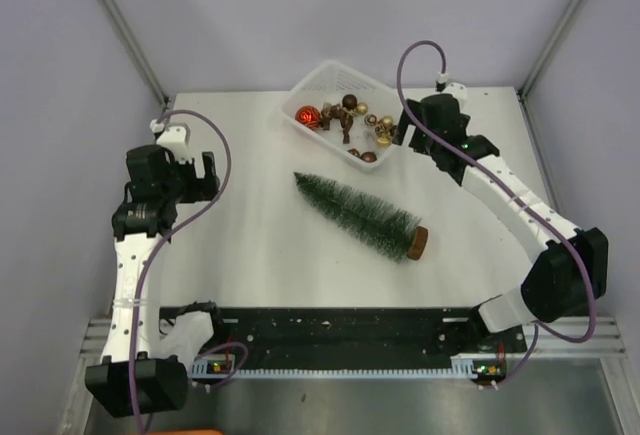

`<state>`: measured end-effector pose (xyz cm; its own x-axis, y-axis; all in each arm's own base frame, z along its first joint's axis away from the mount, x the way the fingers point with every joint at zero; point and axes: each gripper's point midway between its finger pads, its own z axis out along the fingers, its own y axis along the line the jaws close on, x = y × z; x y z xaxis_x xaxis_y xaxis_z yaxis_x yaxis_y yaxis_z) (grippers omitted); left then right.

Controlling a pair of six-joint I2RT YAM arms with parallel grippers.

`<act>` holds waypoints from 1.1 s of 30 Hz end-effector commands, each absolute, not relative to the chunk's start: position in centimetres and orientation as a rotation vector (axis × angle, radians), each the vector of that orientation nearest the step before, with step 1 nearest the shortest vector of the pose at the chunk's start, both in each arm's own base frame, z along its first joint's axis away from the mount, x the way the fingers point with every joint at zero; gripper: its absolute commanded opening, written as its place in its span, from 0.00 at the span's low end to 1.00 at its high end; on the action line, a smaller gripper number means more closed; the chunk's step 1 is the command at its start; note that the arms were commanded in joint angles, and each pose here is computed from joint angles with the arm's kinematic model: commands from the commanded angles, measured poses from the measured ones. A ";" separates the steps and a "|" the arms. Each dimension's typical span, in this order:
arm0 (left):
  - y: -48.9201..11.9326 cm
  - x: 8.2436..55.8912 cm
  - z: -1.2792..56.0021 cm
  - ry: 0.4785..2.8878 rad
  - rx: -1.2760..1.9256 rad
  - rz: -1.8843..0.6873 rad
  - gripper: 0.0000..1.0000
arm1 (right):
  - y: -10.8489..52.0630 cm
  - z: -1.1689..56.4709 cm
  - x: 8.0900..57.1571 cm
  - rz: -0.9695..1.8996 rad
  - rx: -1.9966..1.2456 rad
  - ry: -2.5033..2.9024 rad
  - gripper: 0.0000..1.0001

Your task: Decorate the small christmas tree

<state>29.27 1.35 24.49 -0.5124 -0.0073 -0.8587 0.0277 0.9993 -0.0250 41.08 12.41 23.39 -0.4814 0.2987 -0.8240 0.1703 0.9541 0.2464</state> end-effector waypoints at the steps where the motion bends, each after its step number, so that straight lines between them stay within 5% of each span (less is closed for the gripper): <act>1: 0.5 29.1 24.1 2.162 0.001 -0.111 0.99 | 13.6 21.3 38.7 0.104 0.203 2.148 0.99; 19: -3.5 29.2 25.5 2.134 0.116 -0.366 0.99 | 25.1 8.9 31.1 0.522 -0.047 2.360 0.99; 27: -4.2 29.3 26.3 2.050 0.154 -0.397 0.99 | 27.1 6.6 25.3 0.556 -0.062 2.444 0.99; 33: -4.0 29.5 25.0 2.098 0.135 -0.398 0.99 | 26.4 9.3 26.6 0.476 -0.047 2.370 0.99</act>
<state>28.90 -3.76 24.86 -0.5534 -0.0599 -0.8308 0.2362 0.9452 -0.2255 24.34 26.33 5.13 -0.8226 0.0412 -0.5671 -0.1819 0.9259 0.3311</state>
